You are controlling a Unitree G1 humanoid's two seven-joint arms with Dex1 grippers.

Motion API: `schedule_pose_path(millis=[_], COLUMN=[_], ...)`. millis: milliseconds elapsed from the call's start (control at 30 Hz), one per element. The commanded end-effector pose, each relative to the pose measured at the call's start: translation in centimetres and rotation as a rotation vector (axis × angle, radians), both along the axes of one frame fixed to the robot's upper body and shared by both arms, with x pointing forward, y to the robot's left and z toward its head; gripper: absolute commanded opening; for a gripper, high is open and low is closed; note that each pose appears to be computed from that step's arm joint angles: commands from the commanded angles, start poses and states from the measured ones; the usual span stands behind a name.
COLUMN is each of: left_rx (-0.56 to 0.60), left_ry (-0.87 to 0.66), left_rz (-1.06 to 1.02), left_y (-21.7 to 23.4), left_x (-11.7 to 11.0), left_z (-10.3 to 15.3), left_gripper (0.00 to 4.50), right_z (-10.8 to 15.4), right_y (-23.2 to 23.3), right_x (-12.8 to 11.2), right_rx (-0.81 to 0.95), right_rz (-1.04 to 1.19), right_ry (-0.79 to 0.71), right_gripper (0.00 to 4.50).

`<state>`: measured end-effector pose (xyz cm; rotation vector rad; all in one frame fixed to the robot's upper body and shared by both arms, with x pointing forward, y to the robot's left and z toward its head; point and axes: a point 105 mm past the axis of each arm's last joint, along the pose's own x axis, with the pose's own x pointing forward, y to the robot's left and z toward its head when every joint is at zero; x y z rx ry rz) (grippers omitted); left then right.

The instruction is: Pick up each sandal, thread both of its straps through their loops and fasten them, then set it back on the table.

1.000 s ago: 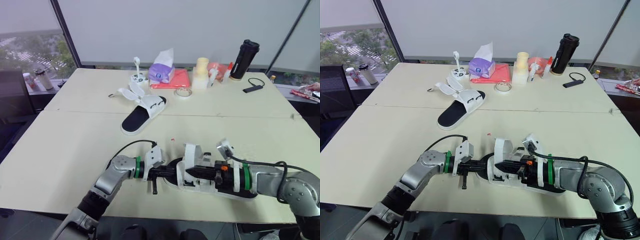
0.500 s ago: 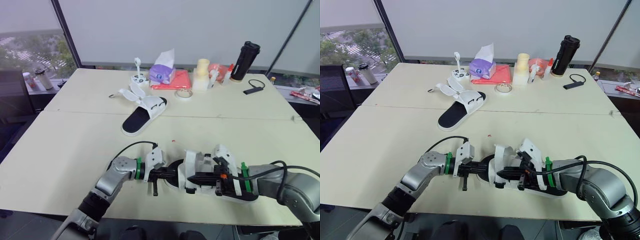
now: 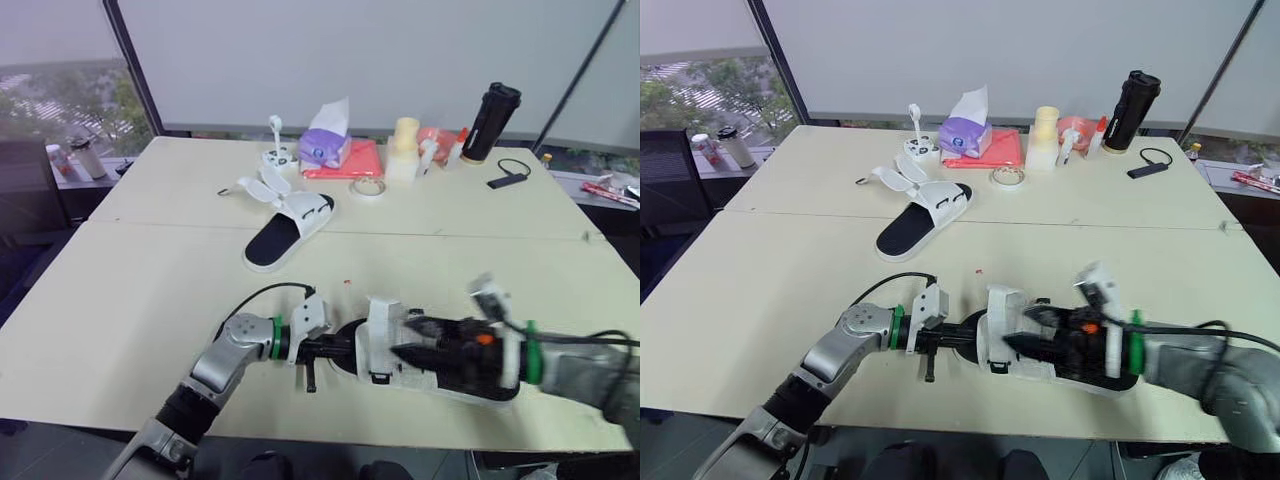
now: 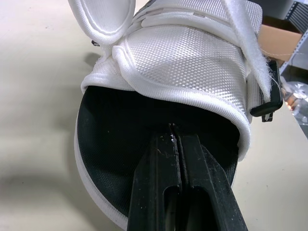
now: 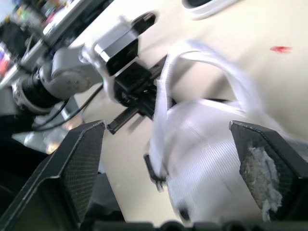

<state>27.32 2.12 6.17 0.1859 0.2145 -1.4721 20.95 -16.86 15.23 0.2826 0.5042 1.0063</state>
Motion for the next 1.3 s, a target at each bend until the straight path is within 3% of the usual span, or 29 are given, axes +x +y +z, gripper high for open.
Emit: schedule_pose_path(millis=[33, 200, 433, 733, 1167, 1300], left_rx=[0.171, 0.173, 0.181, 0.184, 0.174, 0.171], left_ry=[0.144, 0.145, 0.143, 0.144, 0.151, 0.151], left_rz=[0.07, 0.056, 0.043, 0.05, 0.066, 0.068], left_y=[2.3, 2.0, 2.0, 2.1, 2.1, 2.0], left_x=[-0.5, -0.4, -0.3, 0.0, -0.1, -0.1], left_z=[-4.9, -4.9, -4.8, -4.9, -4.8, -4.8], left_gripper=[0.0, 0.0, 0.0, 0.0, 0.0, 0.0], right_z=[0.3, -3.1, -5.8, -6.3, -4.7, -5.7], right_y=[1.2, 2.4, 3.1, 3.5, 4.3, 4.3], right_x=[-3.5, -5.4, -4.6, -3.2, -2.2, -2.1], right_rx=[0.032, -0.06, -0.101, -0.09, 0.04, 0.044], right_rz=[0.088, 0.102, 0.038, 0.007, -0.002, -0.03], right_ry=[0.05, 0.107, 0.06, 0.014, 0.008, 0.049], right_gripper=[4.47, 4.47, 4.47, 4.47, 4.47, 4.47])
